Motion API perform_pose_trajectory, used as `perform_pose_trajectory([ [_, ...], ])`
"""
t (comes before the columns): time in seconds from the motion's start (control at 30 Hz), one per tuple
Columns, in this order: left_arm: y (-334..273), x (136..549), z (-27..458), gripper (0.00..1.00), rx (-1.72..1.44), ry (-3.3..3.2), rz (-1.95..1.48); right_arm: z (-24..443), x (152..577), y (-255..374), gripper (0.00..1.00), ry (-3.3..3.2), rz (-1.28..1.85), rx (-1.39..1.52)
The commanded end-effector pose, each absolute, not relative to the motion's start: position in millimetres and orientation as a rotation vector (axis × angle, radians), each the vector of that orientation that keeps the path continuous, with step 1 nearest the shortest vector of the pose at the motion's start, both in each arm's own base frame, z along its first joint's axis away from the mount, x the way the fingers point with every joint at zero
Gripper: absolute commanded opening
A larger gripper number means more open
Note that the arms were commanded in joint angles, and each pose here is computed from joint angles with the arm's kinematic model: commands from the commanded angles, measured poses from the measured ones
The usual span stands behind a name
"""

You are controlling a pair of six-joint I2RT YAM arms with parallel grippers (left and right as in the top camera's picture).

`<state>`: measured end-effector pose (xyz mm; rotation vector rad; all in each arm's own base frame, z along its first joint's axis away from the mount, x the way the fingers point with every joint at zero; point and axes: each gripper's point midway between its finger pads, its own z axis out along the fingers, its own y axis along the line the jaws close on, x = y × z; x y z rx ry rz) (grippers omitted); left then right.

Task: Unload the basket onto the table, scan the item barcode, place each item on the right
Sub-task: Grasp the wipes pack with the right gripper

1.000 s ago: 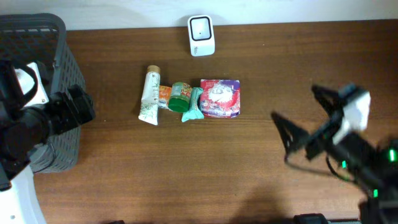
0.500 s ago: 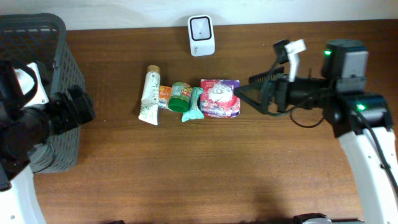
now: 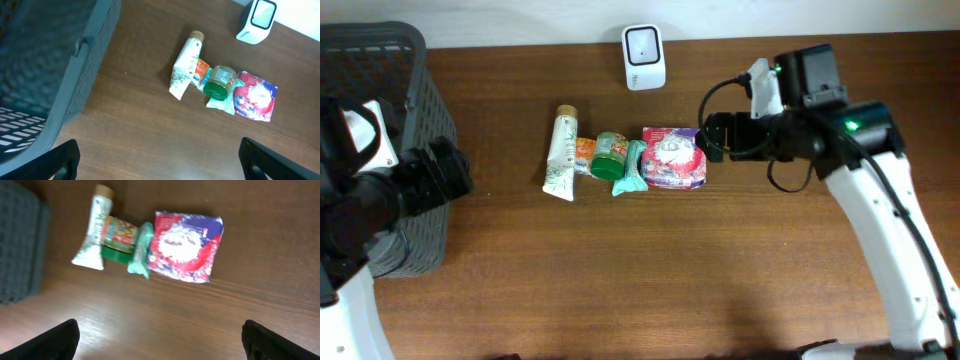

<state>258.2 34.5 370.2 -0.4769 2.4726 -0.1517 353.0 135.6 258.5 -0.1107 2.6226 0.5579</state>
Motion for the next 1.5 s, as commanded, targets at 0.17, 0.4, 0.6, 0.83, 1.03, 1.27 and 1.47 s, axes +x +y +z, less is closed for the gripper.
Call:
perform_pose_trajectory([
  [0.17,35.7,257.3,369.7,0.99,-0.496,2.471,-0.154,265.3,378.1,63.5,0.99,2.567,0.392,0.041],
  [0.4,35.7,257.3,369.7,0.99,-0.496,2.471,-0.154,215.6,385.6,74.3,0.99,2.678,0.545,-0.048],
  [0.6,35.7,257.3,369.7,0.99,-0.496,2.471,-0.154,165.7,401.8,100.8,0.89,2.75,0.817,-0.108],
  [0.83,35.7,257.3,369.7,0.99,-0.496,2.471,-0.154,115.3,399.7,119.4,0.99,2.846,1.052,-0.104],
  [1.03,35.7,257.3,369.7,0.99,-0.496,2.471,-0.154,99.2,402.1,102.1,0.99,2.91,0.869,-0.093],
  [1.27,35.7,257.3,369.7,0.99,-0.496,2.471,-0.154,99.3,409.1,100.9,0.99,2.884,0.847,-0.104],
  [1.47,35.7,257.3,369.7,0.99,-0.496,2.471,-0.154,94.1,406.9,107.5,0.99,2.887,0.851,-0.128],
])
